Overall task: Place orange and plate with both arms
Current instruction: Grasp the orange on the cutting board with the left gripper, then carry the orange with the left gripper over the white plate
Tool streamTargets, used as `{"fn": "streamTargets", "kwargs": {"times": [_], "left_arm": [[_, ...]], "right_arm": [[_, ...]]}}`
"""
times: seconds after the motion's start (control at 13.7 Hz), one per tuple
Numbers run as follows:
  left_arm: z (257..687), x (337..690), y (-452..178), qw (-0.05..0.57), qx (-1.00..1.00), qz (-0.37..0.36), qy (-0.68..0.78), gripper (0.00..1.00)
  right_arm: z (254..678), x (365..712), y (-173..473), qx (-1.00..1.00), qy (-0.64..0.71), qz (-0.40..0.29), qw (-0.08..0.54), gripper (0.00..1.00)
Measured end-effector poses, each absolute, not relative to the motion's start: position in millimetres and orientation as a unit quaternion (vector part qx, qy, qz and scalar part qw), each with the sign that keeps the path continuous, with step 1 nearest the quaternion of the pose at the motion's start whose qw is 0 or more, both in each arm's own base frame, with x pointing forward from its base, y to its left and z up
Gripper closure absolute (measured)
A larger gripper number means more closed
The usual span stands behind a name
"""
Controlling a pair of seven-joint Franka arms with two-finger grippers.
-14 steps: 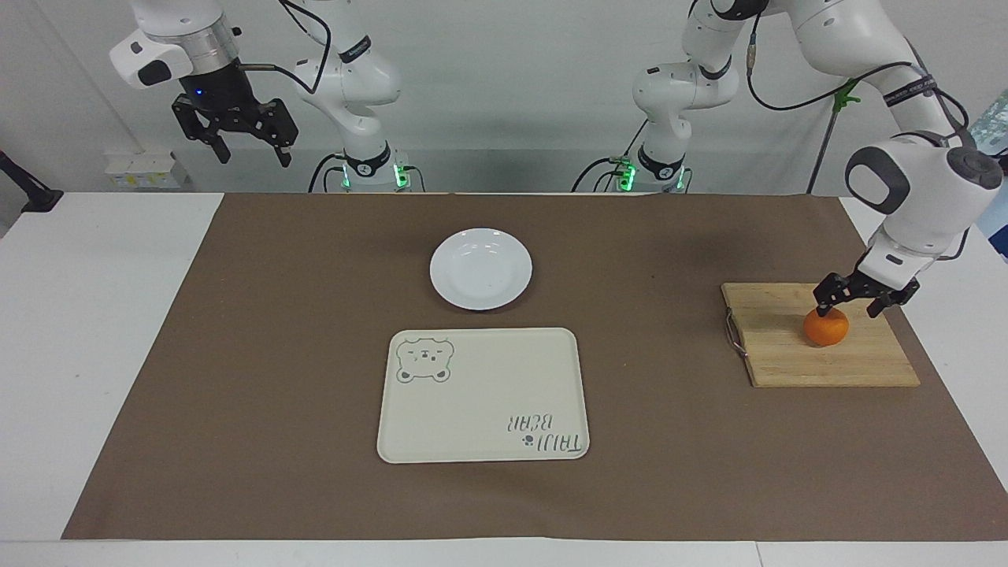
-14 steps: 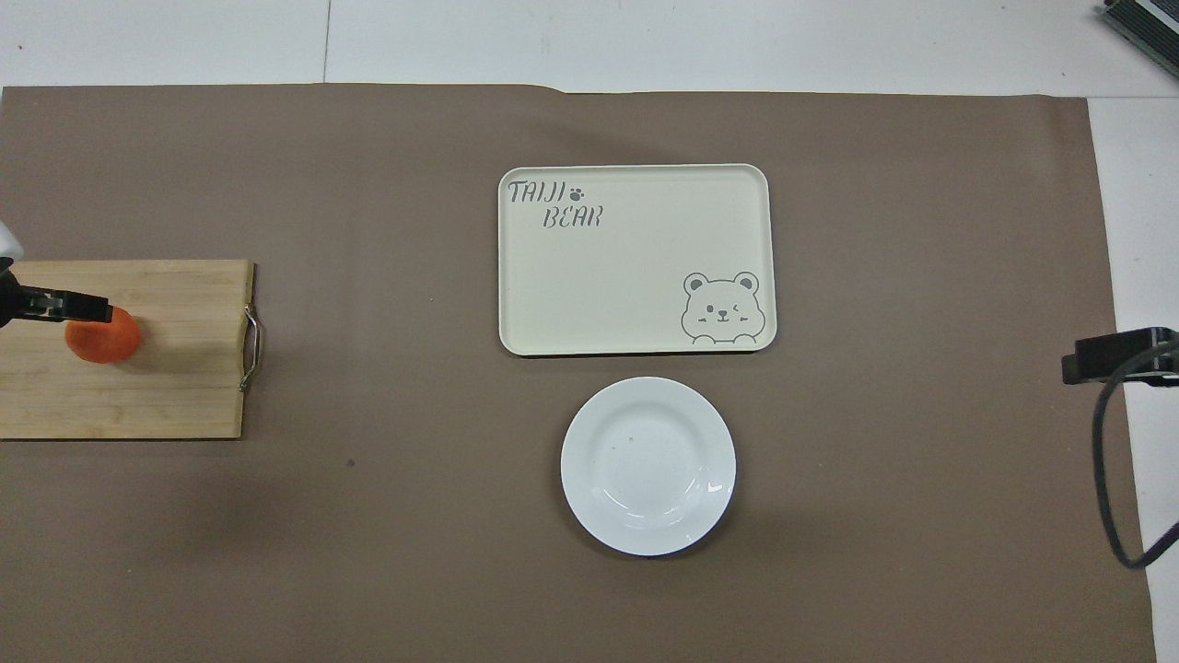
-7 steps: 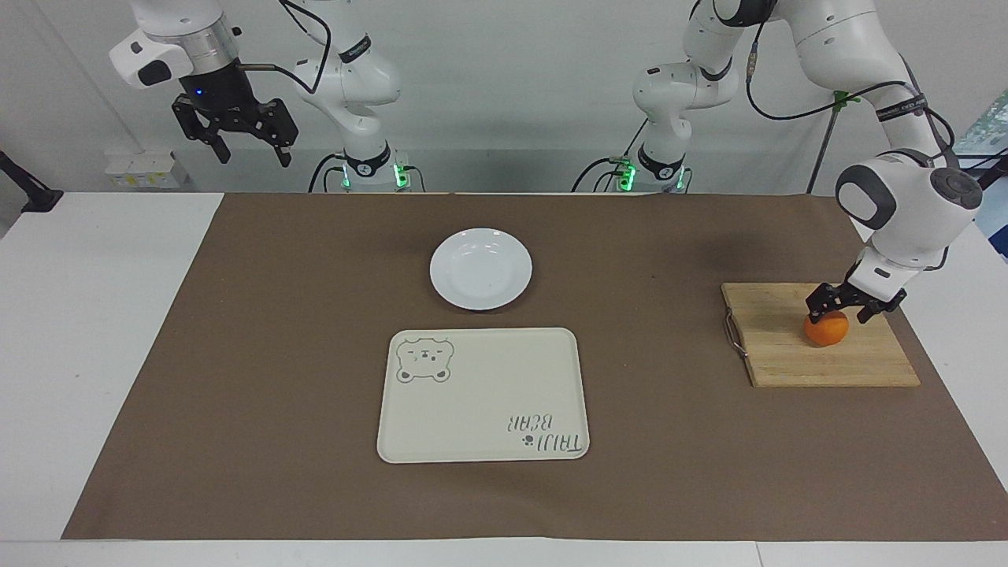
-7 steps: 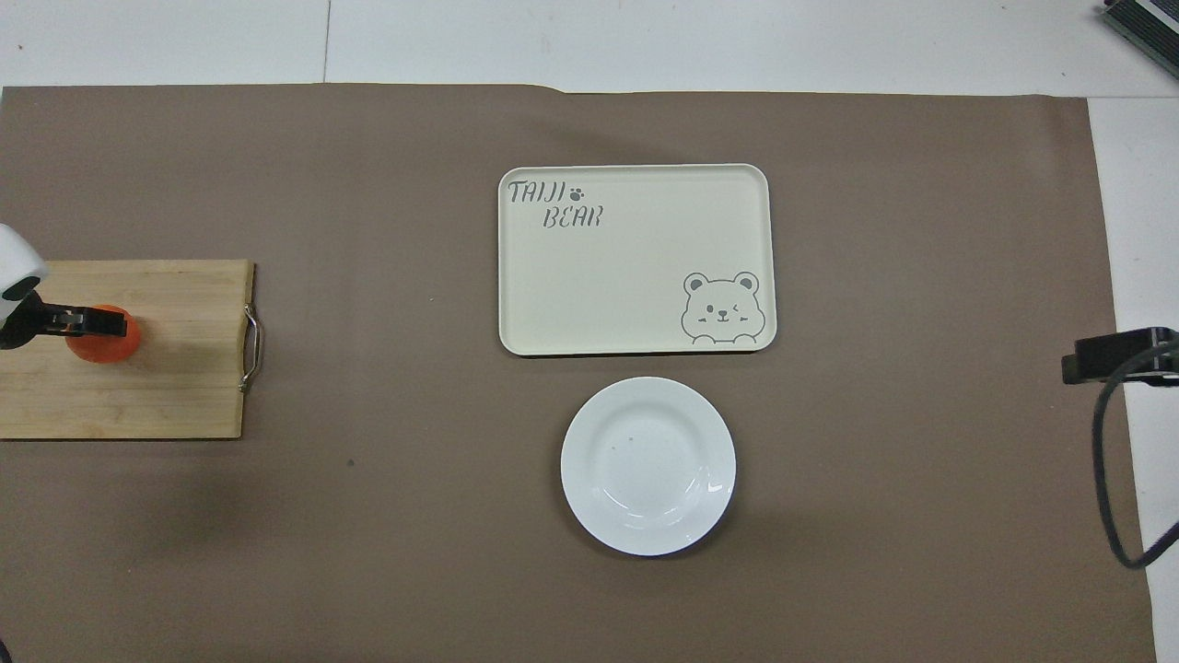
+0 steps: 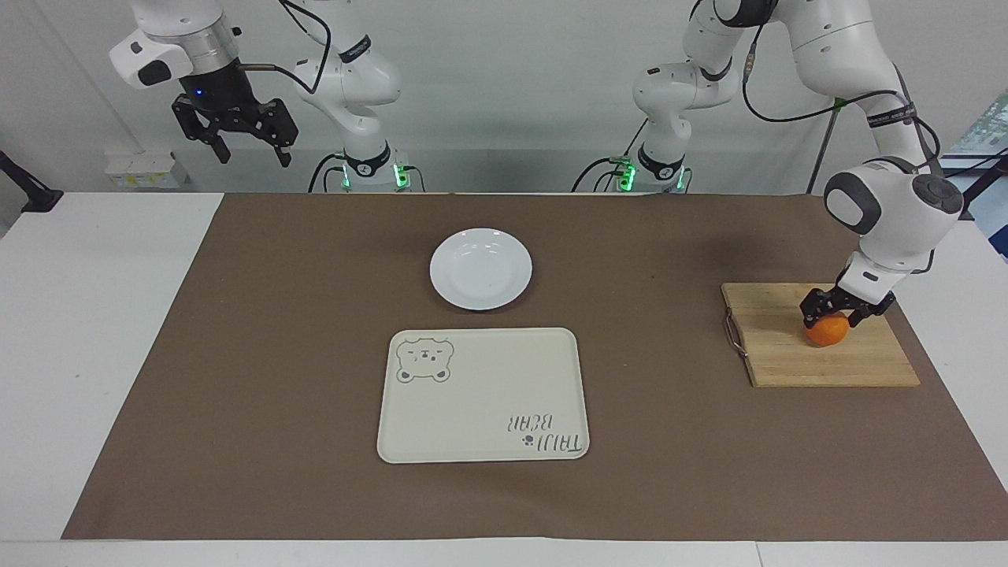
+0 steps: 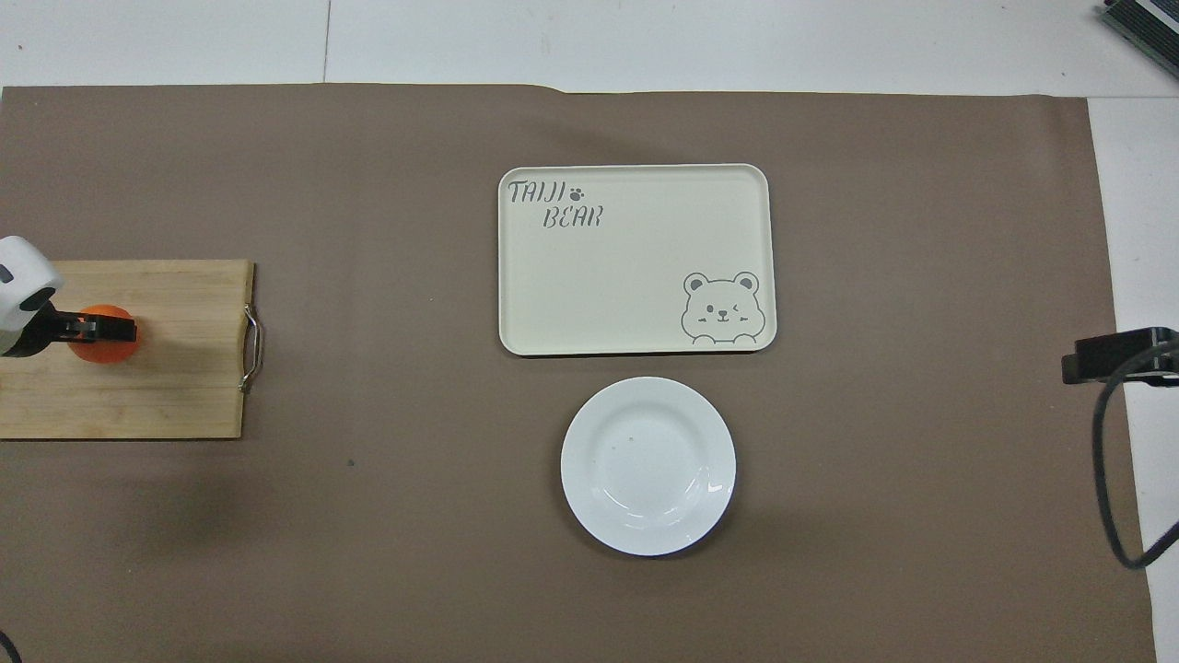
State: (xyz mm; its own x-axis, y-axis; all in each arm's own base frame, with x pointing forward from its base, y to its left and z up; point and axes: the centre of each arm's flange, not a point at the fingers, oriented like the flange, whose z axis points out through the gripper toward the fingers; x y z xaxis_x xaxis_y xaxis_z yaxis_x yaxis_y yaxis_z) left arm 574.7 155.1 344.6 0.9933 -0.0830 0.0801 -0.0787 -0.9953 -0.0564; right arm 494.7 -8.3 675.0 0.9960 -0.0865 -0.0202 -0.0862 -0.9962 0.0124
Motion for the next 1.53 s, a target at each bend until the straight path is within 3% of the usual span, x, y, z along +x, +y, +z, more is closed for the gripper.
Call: {"fn": "streamTargets", "kwargs": {"times": [0.15, 0.58, 1.09, 1.53], "left_arm": [[345.6, 575.6, 151.9, 0.027, -0.998, -0.043, 0.043, 0.22], [366.1, 587.7, 124.9, 0.028, -0.995, -0.065, 0.068, 0.22], [444.5, 583.0, -13.2, 0.011, -0.982, -0.082, 0.172, 0.22], [450.3, 543.6, -188.8, -0.011, -0.971, -0.063, 0.229, 0.22]], "right_arm": [[675.0, 494.7, -8.3, 0.999, -0.043, -0.010, 0.006, 0.00], [675.0, 494.7, -8.3, 0.999, -0.043, -0.010, 0.006, 0.00], [675.0, 494.7, -8.3, 0.999, -0.043, -0.010, 0.006, 0.00], [675.0, 494.7, -8.3, 0.999, -0.043, -0.010, 0.006, 0.00]]}}
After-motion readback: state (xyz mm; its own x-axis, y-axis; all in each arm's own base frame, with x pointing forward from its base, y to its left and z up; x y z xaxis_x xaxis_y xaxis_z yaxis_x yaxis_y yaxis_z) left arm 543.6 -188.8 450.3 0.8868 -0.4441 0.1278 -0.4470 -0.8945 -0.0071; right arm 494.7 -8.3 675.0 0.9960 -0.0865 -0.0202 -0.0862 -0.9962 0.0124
